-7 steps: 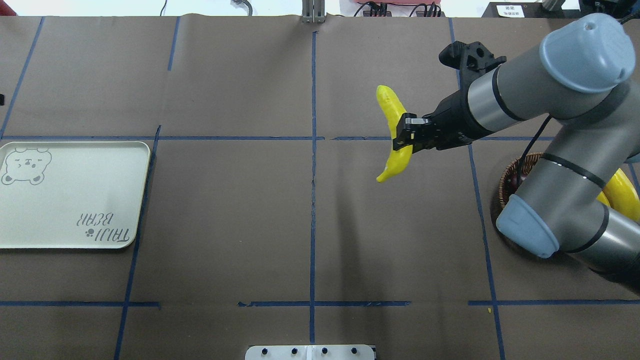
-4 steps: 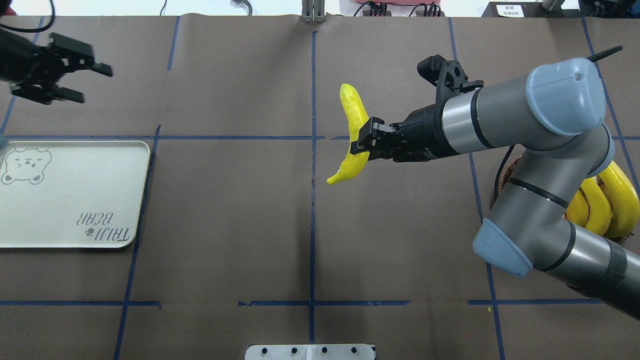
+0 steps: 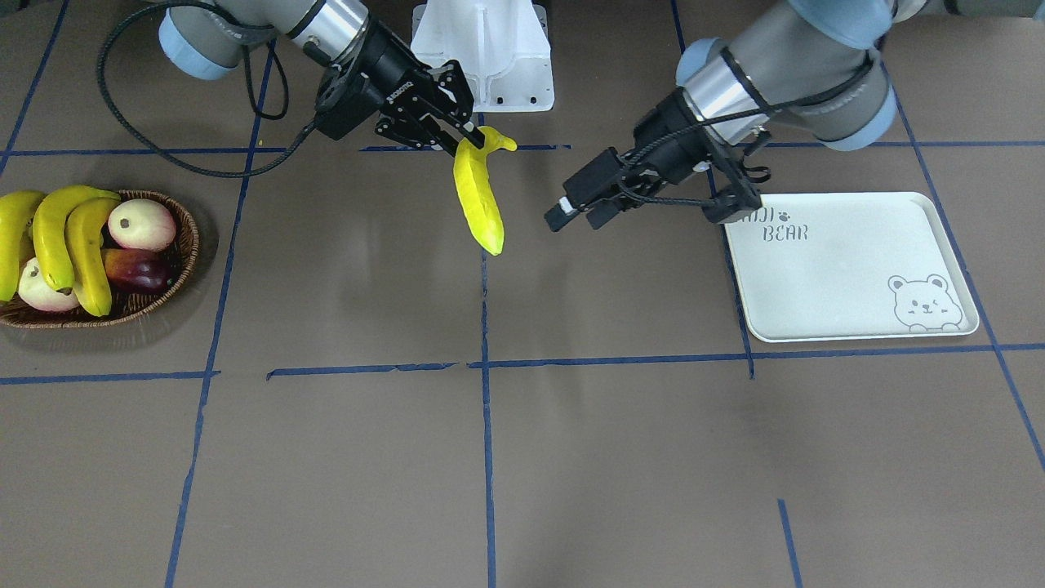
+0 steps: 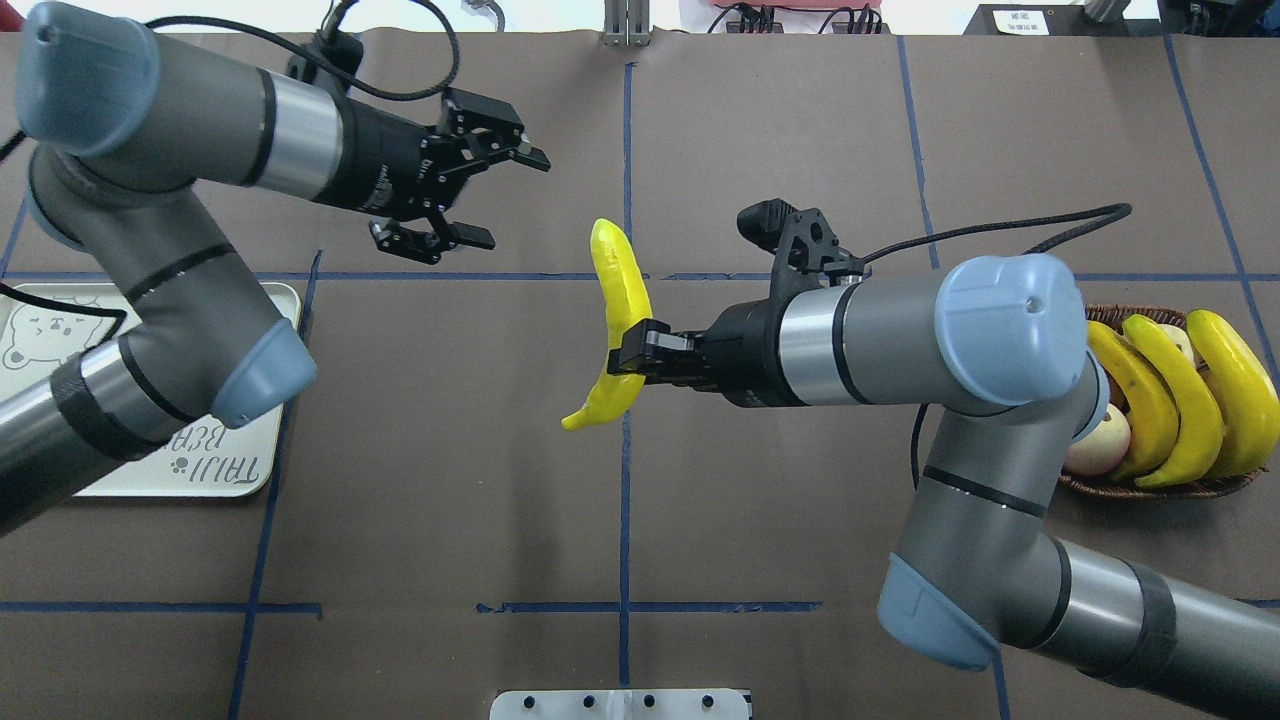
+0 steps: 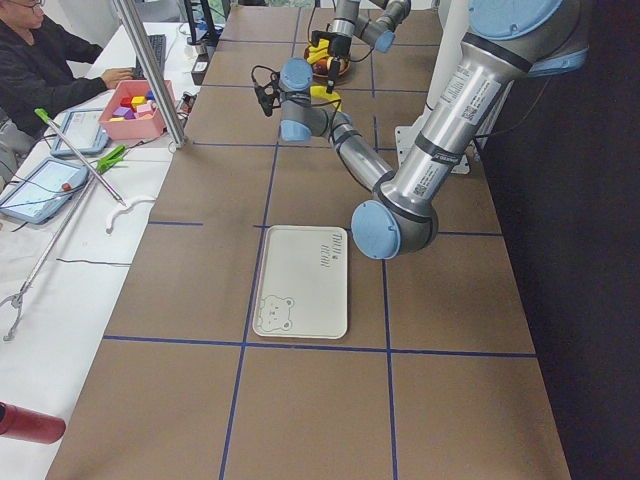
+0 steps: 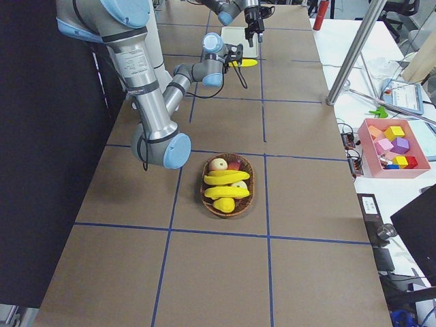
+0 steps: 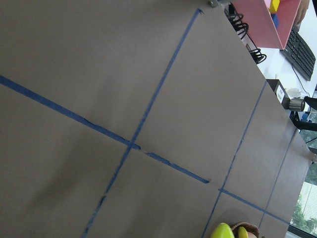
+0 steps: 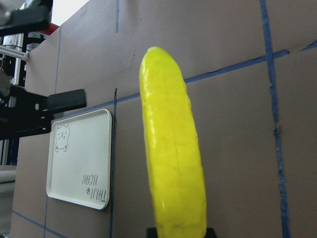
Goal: Transfer all bananas from basket to plate
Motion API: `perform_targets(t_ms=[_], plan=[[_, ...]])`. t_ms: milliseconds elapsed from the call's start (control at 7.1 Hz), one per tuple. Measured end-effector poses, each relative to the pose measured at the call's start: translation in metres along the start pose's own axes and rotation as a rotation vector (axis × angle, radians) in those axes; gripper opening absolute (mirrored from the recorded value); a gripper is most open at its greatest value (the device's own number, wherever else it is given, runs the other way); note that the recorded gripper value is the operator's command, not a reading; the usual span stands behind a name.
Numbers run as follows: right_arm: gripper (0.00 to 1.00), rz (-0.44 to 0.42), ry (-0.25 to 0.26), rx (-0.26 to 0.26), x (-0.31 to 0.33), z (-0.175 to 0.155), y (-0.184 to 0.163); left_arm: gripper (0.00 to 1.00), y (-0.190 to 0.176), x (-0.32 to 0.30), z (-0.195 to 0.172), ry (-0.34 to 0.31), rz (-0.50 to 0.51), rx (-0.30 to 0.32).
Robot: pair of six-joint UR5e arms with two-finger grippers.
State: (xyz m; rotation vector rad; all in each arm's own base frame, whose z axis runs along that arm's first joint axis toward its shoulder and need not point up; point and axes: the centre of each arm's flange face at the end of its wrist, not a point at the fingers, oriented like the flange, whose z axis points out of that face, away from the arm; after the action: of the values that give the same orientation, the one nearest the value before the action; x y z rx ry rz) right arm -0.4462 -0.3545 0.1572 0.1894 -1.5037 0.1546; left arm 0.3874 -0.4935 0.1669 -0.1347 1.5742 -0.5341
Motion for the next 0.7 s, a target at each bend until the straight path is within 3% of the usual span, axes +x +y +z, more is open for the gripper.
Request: perform_targets(t_ms=[422,704], plan=[[0.03,-0.035,-0.005,0.008,-0.007,0.01,0.014,0.98,0.046,-0.01,0.04,0.002,0.005,-0.022],[0.03,-0.036,-0.004,0.01,-0.007,0.011,0.014,0.87,0.055,-0.015,0.047,-0.001,0.009,-0.027]])
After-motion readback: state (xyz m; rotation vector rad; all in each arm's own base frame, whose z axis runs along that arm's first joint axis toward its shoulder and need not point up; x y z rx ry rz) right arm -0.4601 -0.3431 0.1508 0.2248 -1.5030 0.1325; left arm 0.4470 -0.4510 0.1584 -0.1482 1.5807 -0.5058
